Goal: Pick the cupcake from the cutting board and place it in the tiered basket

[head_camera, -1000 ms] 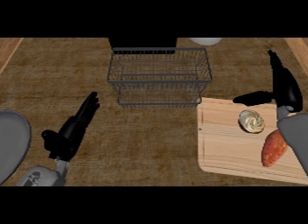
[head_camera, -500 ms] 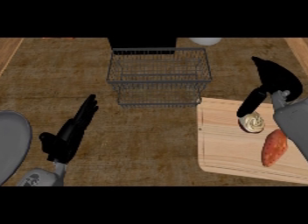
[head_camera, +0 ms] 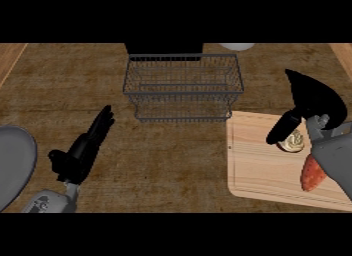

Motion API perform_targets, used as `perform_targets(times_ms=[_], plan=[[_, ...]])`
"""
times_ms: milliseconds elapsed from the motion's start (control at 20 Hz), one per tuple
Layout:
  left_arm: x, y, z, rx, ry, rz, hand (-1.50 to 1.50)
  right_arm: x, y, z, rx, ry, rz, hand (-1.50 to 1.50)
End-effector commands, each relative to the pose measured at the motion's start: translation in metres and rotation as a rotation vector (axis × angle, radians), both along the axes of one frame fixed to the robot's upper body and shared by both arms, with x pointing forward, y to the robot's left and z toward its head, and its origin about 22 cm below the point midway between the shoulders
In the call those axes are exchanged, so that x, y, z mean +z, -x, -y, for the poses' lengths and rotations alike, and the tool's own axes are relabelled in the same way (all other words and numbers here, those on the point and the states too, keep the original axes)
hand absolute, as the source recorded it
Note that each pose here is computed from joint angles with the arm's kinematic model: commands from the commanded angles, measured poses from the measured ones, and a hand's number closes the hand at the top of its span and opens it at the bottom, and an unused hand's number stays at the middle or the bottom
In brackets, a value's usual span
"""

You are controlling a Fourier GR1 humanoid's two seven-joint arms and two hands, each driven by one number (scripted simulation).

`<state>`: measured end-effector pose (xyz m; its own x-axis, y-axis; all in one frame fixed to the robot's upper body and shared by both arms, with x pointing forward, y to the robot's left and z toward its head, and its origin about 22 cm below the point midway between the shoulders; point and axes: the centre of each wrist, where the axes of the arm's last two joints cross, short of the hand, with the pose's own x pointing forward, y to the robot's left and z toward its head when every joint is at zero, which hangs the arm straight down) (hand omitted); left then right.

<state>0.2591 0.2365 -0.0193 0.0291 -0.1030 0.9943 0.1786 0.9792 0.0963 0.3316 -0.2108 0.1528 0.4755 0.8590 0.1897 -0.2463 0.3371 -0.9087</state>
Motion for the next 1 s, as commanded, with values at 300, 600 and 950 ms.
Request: perform_targets(times_ms=[300, 600, 950], plan=[[0.003, 0.007, -0.001, -0.03, 0.005, 0.003, 0.0, -0.041, 0.004, 0.026, -0.232, 0.116, -0.203, -1.5], [0.013, -0.018, 0.017, -0.01, -0.001, 0.026, 0.0, -0.065, 0.005, 0.028, -0.228, 0.057, -0.17, -1.5], [-0.002, -0.018, 0.01, -0.015, 0.009, -0.004, 0.0, -0.086, 0.01, 0.038, -0.3, 0.081, -0.203, -1.5]])
